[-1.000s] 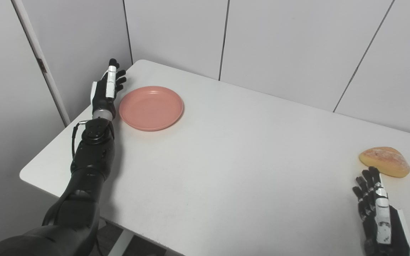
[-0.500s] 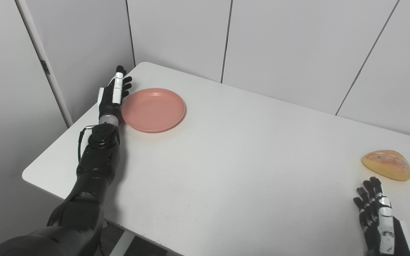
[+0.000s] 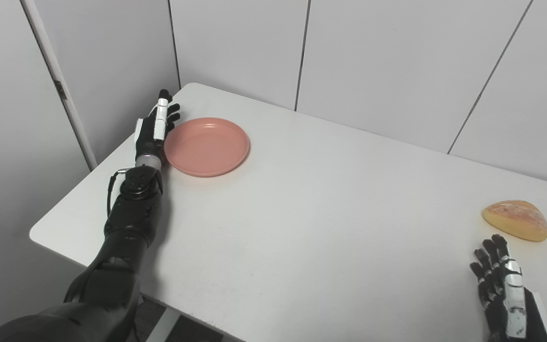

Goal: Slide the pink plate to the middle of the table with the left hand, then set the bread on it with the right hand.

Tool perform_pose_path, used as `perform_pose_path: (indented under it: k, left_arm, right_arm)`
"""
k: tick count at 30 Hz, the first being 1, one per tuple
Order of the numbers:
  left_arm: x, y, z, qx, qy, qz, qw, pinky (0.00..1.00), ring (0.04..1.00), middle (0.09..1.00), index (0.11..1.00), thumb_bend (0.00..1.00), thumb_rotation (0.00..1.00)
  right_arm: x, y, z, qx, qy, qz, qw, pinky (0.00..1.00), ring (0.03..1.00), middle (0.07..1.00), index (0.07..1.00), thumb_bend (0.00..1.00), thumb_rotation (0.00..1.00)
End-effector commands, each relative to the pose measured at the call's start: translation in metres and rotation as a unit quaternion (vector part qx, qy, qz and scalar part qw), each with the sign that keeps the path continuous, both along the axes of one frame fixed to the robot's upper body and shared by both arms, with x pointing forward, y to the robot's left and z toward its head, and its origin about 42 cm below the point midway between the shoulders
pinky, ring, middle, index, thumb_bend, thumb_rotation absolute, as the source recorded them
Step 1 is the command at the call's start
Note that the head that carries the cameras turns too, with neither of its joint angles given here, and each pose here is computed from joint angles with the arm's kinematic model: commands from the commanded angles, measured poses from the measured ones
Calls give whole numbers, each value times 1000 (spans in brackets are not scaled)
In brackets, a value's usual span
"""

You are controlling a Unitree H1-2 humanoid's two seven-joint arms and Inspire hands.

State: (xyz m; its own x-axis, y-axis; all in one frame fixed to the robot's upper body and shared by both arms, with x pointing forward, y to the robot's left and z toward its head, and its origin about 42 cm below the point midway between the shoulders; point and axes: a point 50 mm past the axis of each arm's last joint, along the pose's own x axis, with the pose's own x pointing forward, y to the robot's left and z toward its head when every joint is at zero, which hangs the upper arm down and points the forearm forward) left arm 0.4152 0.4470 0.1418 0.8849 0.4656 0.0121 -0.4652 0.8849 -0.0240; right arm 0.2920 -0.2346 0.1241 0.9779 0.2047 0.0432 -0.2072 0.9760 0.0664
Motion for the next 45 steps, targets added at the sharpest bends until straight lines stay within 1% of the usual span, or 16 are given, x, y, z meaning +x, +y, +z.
perform_pose_path:
  k: [1,8,14,17,21,29,37,42,45]
  left_arm:
    - [14,1,26,2,-40,-6,999,945,868,855,859,804,1000]
    - [15,-1,22,-10,-45,-13,999,939,859,855,871,818,1000]
    - [17,-6,21,-16,-50,-27,998,930,861,856,876,839,1000]
    - [18,-9,21,-19,-53,-33,998,924,869,858,877,829,1000]
    - [19,-14,17,-25,-54,-40,997,880,856,843,863,807,1000]
    - [24,-22,17,-23,-57,-51,997,905,868,875,859,790,1000]
    - [28,-31,17,-23,-54,-68,996,895,874,878,852,811,1000]
    - [31,-37,18,-20,-53,-78,995,881,862,873,846,814,1000]
    - [34,-42,18,-27,-53,-83,995,867,852,865,851,800,1000]
  right_arm:
    - [5,2,17,0,-29,4,1000,1000,1000,1000,1000,478,1000]
    - [5,3,17,3,-36,4,999,1000,1000,1000,1000,463,1000]
    - [5,5,18,3,-32,0,999,1000,1000,1000,1000,462,1000]
    - [5,5,18,-2,-30,2,1000,1000,1000,1000,1000,476,997]
    - [6,6,17,-5,-31,3,1000,1000,1000,1000,1000,493,994]
    - [7,6,17,-3,-36,1,999,1000,1000,1000,1000,474,995]
    - [7,7,16,-4,-38,-3,999,1000,1000,1000,1000,483,986]
    - [8,7,14,-1,-40,-5,999,1000,1000,1000,1000,476,991]
    - [9,6,12,-4,-42,-3,999,1000,1000,1000,1000,493,986]
